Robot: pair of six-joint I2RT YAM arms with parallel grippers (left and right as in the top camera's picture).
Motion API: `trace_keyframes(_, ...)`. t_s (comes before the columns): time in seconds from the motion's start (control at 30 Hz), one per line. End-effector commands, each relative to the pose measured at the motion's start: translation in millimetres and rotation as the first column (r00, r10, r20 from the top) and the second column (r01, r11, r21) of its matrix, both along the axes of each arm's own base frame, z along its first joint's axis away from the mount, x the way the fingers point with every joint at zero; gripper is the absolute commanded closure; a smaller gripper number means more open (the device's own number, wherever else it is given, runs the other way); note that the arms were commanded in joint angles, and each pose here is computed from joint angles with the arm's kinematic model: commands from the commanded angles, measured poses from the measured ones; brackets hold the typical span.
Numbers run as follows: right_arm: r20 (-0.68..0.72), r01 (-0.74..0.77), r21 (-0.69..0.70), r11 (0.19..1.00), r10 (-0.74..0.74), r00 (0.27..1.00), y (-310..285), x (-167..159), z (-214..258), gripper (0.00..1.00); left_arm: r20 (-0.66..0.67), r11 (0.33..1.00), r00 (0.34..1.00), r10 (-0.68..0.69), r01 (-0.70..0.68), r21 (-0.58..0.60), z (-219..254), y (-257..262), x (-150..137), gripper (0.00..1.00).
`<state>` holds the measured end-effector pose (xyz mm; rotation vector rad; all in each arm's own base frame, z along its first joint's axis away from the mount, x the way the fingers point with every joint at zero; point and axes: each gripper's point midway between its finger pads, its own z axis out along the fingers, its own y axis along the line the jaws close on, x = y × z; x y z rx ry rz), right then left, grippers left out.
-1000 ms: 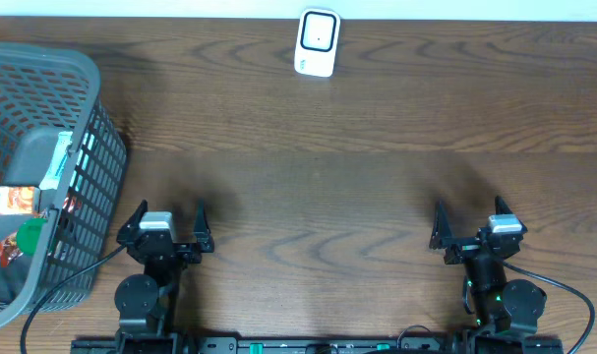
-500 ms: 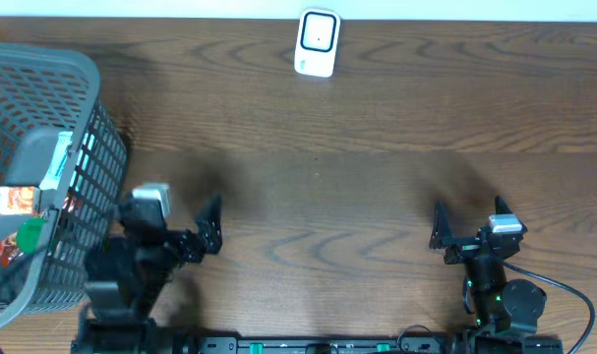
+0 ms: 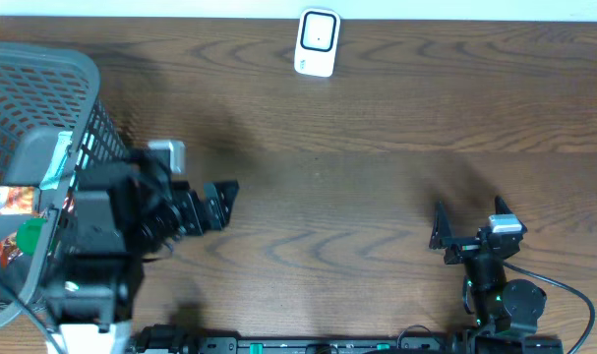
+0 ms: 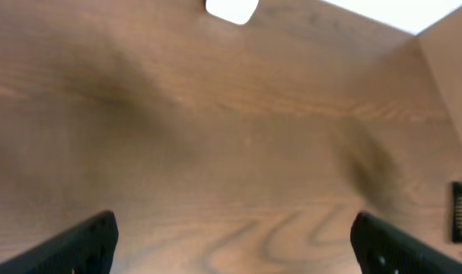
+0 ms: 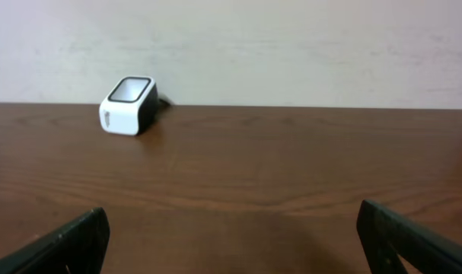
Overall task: Scan the item barcode
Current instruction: 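Move the left gripper into the basket above the green-lidded jar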
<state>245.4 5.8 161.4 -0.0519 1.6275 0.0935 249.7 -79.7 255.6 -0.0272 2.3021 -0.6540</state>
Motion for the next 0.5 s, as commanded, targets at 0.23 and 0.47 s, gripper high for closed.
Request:
trace_keyframes(0.23,-0.003,0.000,0.013,1.000,0.000,1.000,1,0,-1,0.01,0.094,0.774,0.817,0.570,-0.571,0.274,137,118,23,0.02)
trace_keyframes(0.47,-0.003,0.000,0.013,1.000,0.000,1.000,1,0,-1,0.01,-0.024,0.428,0.450,0.893,-0.831,0.357,120,227,-17,0.02)
